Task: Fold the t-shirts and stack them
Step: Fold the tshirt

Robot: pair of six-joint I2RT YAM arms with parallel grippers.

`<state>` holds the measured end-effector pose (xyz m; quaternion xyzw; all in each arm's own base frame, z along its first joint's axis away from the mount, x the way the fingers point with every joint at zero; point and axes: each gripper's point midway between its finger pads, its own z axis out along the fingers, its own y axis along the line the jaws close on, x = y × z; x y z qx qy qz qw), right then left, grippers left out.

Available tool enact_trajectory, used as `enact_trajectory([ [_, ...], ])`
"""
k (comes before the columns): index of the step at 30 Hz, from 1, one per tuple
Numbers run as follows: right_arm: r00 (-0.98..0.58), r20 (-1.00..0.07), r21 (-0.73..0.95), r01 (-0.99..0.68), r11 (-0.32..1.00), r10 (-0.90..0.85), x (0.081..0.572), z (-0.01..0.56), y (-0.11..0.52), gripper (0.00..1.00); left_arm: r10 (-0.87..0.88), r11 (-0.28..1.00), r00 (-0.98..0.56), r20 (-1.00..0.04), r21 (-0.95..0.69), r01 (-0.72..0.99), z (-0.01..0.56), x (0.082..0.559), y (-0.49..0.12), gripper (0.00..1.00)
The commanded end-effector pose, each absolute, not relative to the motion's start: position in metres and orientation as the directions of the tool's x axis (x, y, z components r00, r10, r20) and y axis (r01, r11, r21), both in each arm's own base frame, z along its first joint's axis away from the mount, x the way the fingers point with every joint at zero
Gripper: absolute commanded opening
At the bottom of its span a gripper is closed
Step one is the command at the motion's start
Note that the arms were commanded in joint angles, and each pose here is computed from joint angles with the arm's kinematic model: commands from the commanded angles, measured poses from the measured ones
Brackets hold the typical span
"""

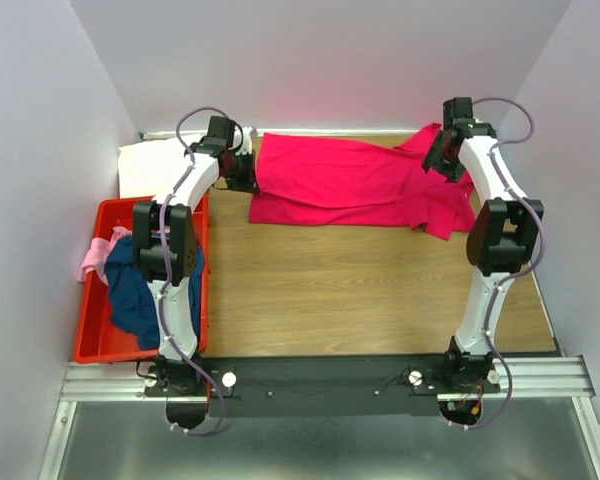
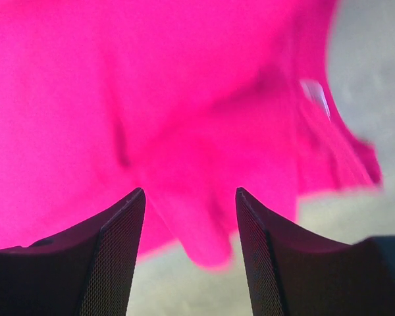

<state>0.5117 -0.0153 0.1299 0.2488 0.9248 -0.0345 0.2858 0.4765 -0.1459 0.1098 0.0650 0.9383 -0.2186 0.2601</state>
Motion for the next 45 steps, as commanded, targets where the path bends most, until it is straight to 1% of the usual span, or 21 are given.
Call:
enact_trajectory([
  [1, -0.724, -0.530, 0.037, 0.502, 0.864, 0.442, 0.457, 0.149, -0.022, 0.64, 0.030, 0.884, -0.873, -0.487, -0.394, 0.251, 0.108, 0.465, -0.149, 0.00],
  [2, -0.739, -0.509, 0.016, 0.505, 0.863, 0.442, 0.430, 0.138, -0.023, 0.63, 0.033, 0.886, -0.872, -0.489, -0.390, 0.252, 0.107, 0.463, -0.148, 0.00],
  [3, -0.759, -0.477, -0.010, 0.509, 0.861, 0.443, 0.419, 0.120, -0.024, 0.63, 0.033, 0.885, -0.875, -0.483, -0.392, 0.250, 0.105, 0.460, -0.147, 0.00],
  [4, -0.754, -0.486, -0.007, 0.510, 0.860, 0.443, 0.404, 0.125, -0.024, 0.61, 0.037, 0.886, -0.881, -0.471, -0.392, 0.247, 0.098, 0.454, -0.146, 0.00],
  [5, -0.771, -0.451, -0.036, 0.519, 0.854, 0.450, 0.384, 0.106, -0.026, 0.60, 0.038, 0.886, -0.884, -0.466, -0.394, 0.245, 0.095, 0.451, -0.146, 0.00],
  [6, -0.769, -0.432, -0.046, 0.539, 0.841, 0.470, 0.372, 0.098, -0.035, 0.59, 0.039, 0.886, -0.883, -0.467, -0.393, 0.247, 0.096, 0.449, -0.146, 0.00],
  [8, -0.759, -0.437, -0.033, 0.550, 0.834, 0.483, 0.362, 0.095, -0.036, 0.55, 0.043, 0.888, -0.891, -0.451, -0.392, 0.242, 0.088, 0.442, -0.144, 0.00],
  [9, -0.770, -0.408, -0.039, 0.552, 0.833, 0.491, 0.351, 0.083, -0.036, 0.54, 0.044, 0.887, -0.890, -0.453, -0.393, 0.244, 0.089, 0.441, -0.144, 0.00],
  [10, -0.769, -0.407, -0.030, 0.551, 0.834, 0.493, 0.349, 0.082, -0.036, 0.51, 0.049, 0.888, -0.893, -0.448, -0.390, 0.245, 0.087, 0.437, -0.143, 0.00],
  [16, -0.771, -0.382, -0.008, 0.554, 0.832, 0.510, 0.353, 0.057, -0.044, 0.47, 0.064, 0.890, -0.891, -0.450, -0.378, 0.255, 0.087, 0.435, -0.141, 0.00],
  [20, -0.768, -0.387, 0.008, 0.551, 0.834, 0.511, 0.365, 0.044, -0.052, 0.46, 0.065, 0.891, -0.890, -0.452, -0.375, 0.256, 0.088, 0.436, -0.141, 0.00],
  [23, -0.759, -0.388, 0.072, 0.540, 0.838, 0.523, 0.377, 0.042, -0.051, 0.46, 0.065, 0.890, -0.888, -0.456, -0.376, 0.258, 0.089, 0.435, -0.141, 0.00],
  [29, -0.771, -0.347, 0.113, 0.531, 0.839, 0.535, 0.382, 0.026, -0.048, 0.45, 0.070, 0.895, -0.891, -0.448, -0.367, 0.255, 0.086, 0.430, -0.138, 0.00],
  [34, -0.776, -0.326, 0.108, 0.536, 0.837, 0.540, 0.383, 0.013, -0.049, 0.45, 0.070, 0.895, -0.894, -0.443, -0.368, 0.253, 0.083, 0.428, -0.138, 0.00],
  [36, -0.781, -0.318, 0.105, 0.534, 0.839, 0.538, 0.383, 0.008, -0.049, 0.41, 0.070, 0.895, -0.894, -0.442, -0.368, 0.252, 0.083, 0.427, -0.138, 0.00],
  [37, -0.783, -0.314, 0.101, 0.534, 0.839, 0.536, 0.382, 0.007, -0.049, 0.41, 0.072, 0.896, -0.894, -0.442, -0.366, 0.253, 0.083, 0.428, -0.138, 0.00],
  [40, -0.783, -0.312, 0.089, 0.539, 0.837, 0.538, 0.380, 0.004, -0.051, 0.35, 0.071, 0.895, -0.892, -0.446, -0.366, 0.254, 0.084, 0.429, -0.138, 0.00],
  [41, -0.785, -0.306, 0.085, 0.542, 0.836, 0.539, 0.377, 0.002, -0.052, 0.28, 0.071, 0.895, -0.893, -0.444, -0.366, 0.253, 0.084, 0.429, -0.138, 0.00],
  [43, -0.784, -0.308, 0.076, 0.544, 0.835, 0.539, 0.375, 0.002, -0.054, 0.20, 0.070, 0.895, -0.893, -0.444, -0.367, 0.253, 0.084, 0.430, -0.138, 0.00],
  [44, -0.785, -0.309, 0.071, 0.544, 0.836, 0.537, 0.373, 0.002, -0.054, 0.13, 0.070, 0.895, -0.894, -0.443, -0.368, 0.253, 0.083, 0.430, -0.138, 0.00],
  [45, -0.785, -0.305, 0.069, 0.546, 0.835, 0.539, 0.372, 0.001, -0.055, 0.10, 0.072, 0.895, -0.895, -0.441, -0.368, 0.253, 0.082, 0.430, -0.138, 0.00],
])
